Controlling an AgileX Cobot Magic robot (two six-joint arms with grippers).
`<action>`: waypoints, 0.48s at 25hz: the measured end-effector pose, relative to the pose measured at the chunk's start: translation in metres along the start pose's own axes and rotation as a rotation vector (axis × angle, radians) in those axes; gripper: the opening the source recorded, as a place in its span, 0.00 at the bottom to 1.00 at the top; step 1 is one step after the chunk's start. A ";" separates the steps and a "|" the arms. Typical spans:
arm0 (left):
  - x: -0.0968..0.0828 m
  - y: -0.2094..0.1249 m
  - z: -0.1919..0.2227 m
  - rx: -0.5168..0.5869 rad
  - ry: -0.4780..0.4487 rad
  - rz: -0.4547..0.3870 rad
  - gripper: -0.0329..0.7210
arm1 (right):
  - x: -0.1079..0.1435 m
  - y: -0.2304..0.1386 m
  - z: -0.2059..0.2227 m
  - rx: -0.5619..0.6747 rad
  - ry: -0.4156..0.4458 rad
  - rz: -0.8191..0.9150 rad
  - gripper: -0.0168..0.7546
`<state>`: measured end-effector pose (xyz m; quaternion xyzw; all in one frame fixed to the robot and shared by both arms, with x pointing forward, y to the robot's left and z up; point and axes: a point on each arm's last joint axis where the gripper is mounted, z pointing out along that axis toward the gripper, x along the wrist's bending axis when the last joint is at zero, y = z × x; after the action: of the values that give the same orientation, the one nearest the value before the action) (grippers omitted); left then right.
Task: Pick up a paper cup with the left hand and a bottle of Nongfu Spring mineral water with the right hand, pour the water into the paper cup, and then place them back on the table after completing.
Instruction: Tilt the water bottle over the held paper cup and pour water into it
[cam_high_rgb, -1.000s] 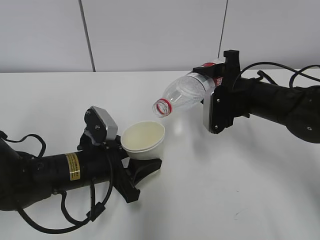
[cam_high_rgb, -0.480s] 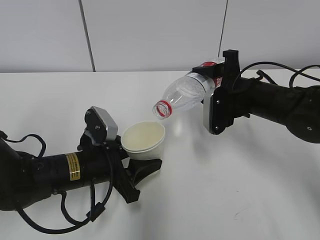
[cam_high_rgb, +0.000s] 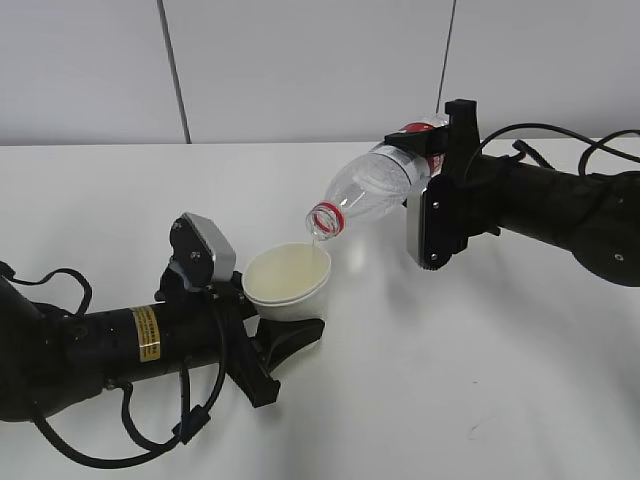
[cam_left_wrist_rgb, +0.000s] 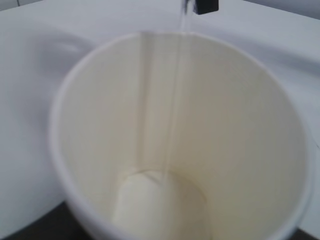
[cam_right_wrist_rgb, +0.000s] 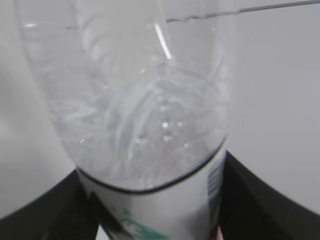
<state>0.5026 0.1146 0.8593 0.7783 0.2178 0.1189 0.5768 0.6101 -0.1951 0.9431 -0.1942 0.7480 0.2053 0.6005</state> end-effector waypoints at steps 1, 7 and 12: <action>0.000 0.000 0.000 0.000 0.000 0.000 0.53 | 0.000 0.000 0.000 0.000 0.000 0.000 0.62; 0.000 0.000 0.000 0.000 -0.001 0.001 0.53 | 0.000 0.000 0.000 0.000 0.000 -0.009 0.62; 0.000 0.000 0.000 0.000 -0.001 0.001 0.53 | 0.000 0.000 0.000 0.000 0.000 -0.012 0.62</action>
<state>0.5025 0.1146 0.8593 0.7785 0.2172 0.1185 0.5768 0.6101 -0.1951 0.9431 -0.1985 0.7469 0.2019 0.6017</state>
